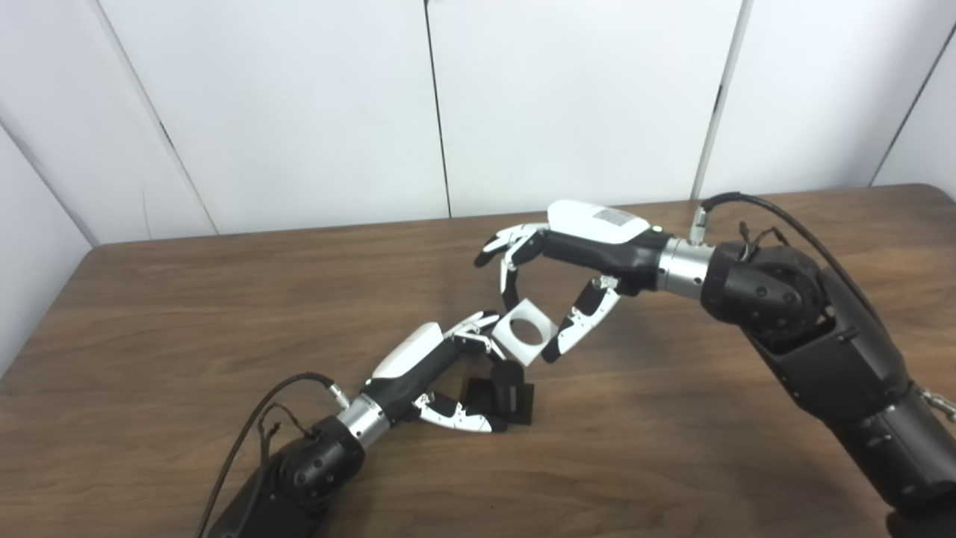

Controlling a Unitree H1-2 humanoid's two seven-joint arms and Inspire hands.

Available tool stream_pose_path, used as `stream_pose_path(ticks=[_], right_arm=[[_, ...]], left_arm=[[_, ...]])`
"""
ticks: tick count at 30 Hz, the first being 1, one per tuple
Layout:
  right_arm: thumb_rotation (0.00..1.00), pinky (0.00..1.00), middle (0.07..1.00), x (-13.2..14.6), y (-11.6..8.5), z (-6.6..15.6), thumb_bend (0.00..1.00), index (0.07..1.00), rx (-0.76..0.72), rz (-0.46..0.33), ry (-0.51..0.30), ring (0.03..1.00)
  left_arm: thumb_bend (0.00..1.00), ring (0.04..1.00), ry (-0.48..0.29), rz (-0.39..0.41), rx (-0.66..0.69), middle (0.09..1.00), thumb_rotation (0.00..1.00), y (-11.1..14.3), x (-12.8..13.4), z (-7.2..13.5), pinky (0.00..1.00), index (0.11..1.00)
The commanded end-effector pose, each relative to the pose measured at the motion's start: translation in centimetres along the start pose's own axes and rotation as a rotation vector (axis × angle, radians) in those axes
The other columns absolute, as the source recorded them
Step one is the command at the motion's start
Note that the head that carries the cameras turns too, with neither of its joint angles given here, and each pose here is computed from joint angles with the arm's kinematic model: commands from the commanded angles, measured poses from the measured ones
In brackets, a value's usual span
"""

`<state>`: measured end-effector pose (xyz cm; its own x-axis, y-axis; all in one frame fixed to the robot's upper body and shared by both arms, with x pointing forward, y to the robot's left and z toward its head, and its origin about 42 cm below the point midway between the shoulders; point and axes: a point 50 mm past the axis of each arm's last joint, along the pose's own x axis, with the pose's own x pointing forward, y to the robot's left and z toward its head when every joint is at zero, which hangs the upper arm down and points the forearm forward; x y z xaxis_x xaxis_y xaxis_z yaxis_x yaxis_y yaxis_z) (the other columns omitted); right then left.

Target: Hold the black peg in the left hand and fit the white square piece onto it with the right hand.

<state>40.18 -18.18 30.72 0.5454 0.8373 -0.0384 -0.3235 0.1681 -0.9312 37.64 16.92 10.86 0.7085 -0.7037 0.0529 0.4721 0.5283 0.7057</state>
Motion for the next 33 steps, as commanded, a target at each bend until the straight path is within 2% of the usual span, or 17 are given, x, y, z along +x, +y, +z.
stream_pose_path(ticks=[1,13,23,33], right_arm=[[0.14,0.79,0.840,0.9,-2.6,1.8,0.52,0.479,-0.057,-0.044,-0.060,0.897],[0.14,0.79,0.839,1.8,-1.1,2.1,0.52,0.479,-0.023,0.030,-0.060,0.901],[0.14,0.80,0.837,2.0,0.3,1.1,0.52,0.478,0.009,0.084,-0.049,0.905],[0.14,0.84,0.839,1.9,1.0,-0.3,0.52,0.478,0.034,0.102,-0.014,0.905]], left_arm=[[0.52,0.986,0.158,-0.180,0.006,0.943,0.08,-4.7,-2.0,-2.1,0.92,0.495],[0.52,0.982,0.143,-0.177,0.008,0.938,0.08,-4.6,-1.7,-1.8,0.92,0.494],[0.52,0.984,0.143,-0.180,0.012,0.941,0.08,-4.7,-1.7,-1.7,0.92,0.494],[0.52,0.984,0.139,-0.176,0.013,0.940,0.08,-4.7,-1.7,-1.7,0.91,0.495]])
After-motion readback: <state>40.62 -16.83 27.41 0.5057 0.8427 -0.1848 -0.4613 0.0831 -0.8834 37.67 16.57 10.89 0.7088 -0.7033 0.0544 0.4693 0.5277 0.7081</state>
